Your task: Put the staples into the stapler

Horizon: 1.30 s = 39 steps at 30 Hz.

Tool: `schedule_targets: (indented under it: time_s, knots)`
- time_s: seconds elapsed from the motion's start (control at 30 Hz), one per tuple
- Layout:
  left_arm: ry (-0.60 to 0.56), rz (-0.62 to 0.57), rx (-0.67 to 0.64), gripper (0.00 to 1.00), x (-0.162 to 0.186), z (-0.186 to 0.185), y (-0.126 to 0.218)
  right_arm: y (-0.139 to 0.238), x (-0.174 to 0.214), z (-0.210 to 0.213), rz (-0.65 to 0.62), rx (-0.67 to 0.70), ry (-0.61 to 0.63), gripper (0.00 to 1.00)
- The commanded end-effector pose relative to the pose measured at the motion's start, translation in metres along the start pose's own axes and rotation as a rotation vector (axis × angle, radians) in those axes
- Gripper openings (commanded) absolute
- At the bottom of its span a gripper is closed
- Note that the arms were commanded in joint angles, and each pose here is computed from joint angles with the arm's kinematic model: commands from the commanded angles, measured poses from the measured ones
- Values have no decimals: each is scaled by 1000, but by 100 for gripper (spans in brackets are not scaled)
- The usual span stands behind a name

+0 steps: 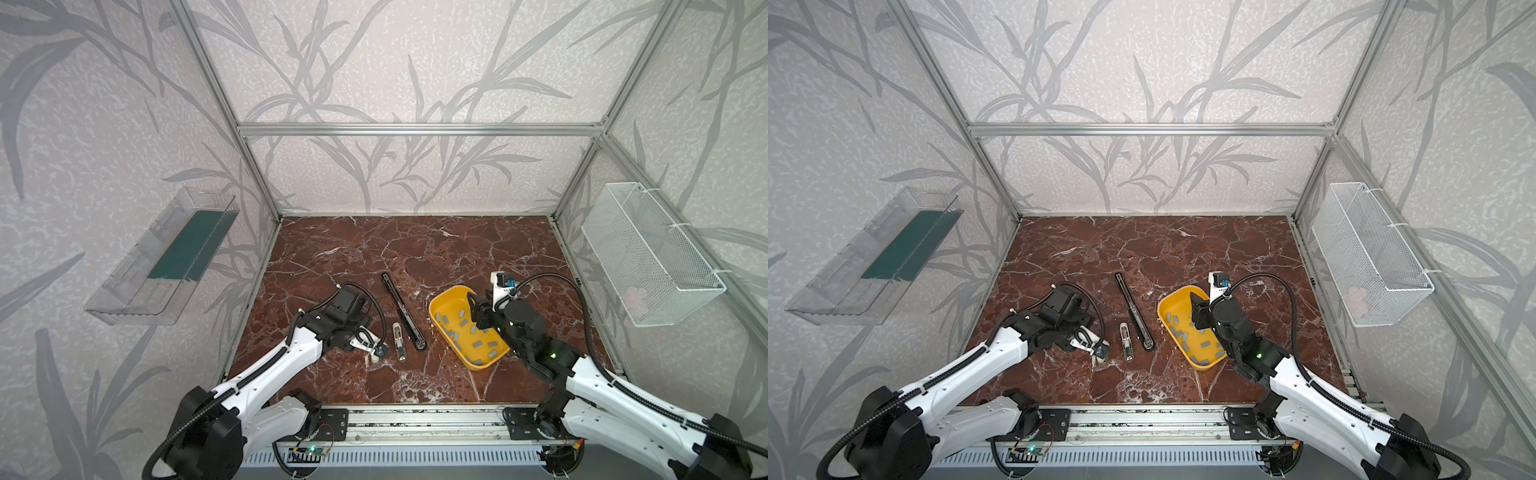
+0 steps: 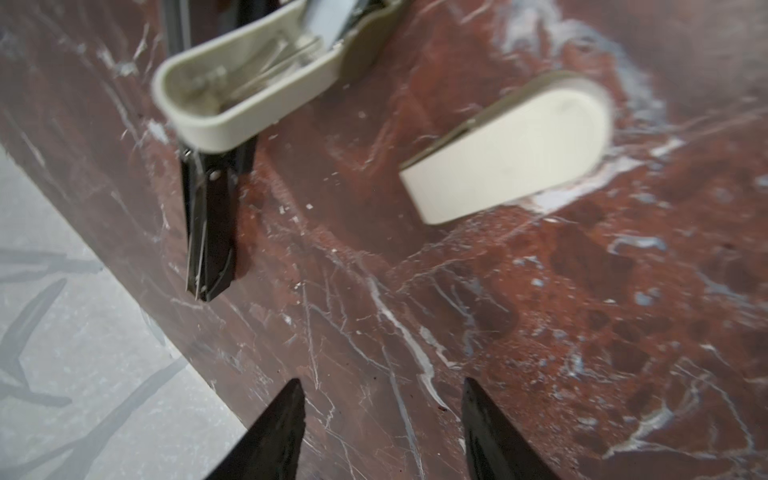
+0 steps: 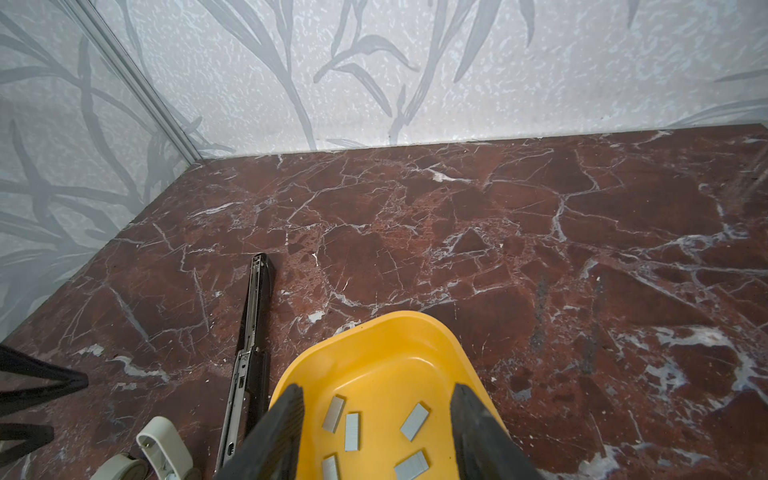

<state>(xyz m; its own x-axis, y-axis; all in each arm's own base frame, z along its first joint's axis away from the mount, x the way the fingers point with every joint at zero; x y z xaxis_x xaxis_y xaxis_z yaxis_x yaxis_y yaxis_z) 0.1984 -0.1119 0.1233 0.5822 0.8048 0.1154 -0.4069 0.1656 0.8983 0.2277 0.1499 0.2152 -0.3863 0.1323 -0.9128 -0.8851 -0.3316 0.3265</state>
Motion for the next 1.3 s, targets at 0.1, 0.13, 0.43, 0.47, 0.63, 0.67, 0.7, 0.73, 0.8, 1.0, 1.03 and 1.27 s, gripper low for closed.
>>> schedule_targets:
  time_s: [0.1,0.13,0.43,0.47,0.63,0.67,0.7,0.73,0.8,1.0,1.03,1.27]
  knots:
    - [-271,20,128,60,-22,-29,2,-2,-11,8,-20,-30,-21,58]
    - [-292,26,137,59,-25,-29,0,-3,-11,8,-17,-30,-20,58]
    - [-361,31,144,57,-39,-26,-12,-8,-8,9,0,-22,-10,58]
    - [-369,24,145,57,-40,-26,-13,-9,-8,10,4,-25,-9,58]
    - [-410,11,134,54,-50,-18,-19,-13,-6,11,19,-21,-6,58]
    - [-417,11,136,54,-52,-17,-20,-13,-6,11,21,-22,-6,58]
    - [-426,15,141,54,-53,-16,-22,-14,-6,11,23,-21,-6,58]
    - [-439,21,149,53,-54,-15,-23,-14,-6,11,23,-22,-5,58]
    - [-456,28,156,52,-56,-13,-27,-15,-5,12,26,-23,-6,58]
    - [-473,9,149,51,-70,-5,-33,-15,-5,13,28,-28,-6,58]
    - [-474,10,151,50,-71,-5,-34,-15,-4,13,30,-29,-6,58]
    - [-436,-16,168,46,-84,3,-28,-16,-4,13,34,-28,-5,58]
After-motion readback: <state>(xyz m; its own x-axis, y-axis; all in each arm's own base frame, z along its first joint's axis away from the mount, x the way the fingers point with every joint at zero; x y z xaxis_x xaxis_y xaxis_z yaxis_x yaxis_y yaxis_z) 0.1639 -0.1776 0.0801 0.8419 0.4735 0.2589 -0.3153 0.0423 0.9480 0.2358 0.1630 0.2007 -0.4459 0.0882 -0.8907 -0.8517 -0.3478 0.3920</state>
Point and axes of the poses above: each gripper's point midway between its finger pads, its own y axis back along the fingers, its own z axis along the line the jaws close on, x = y × z, the point moved 5 cm from there along y, back along the fingers
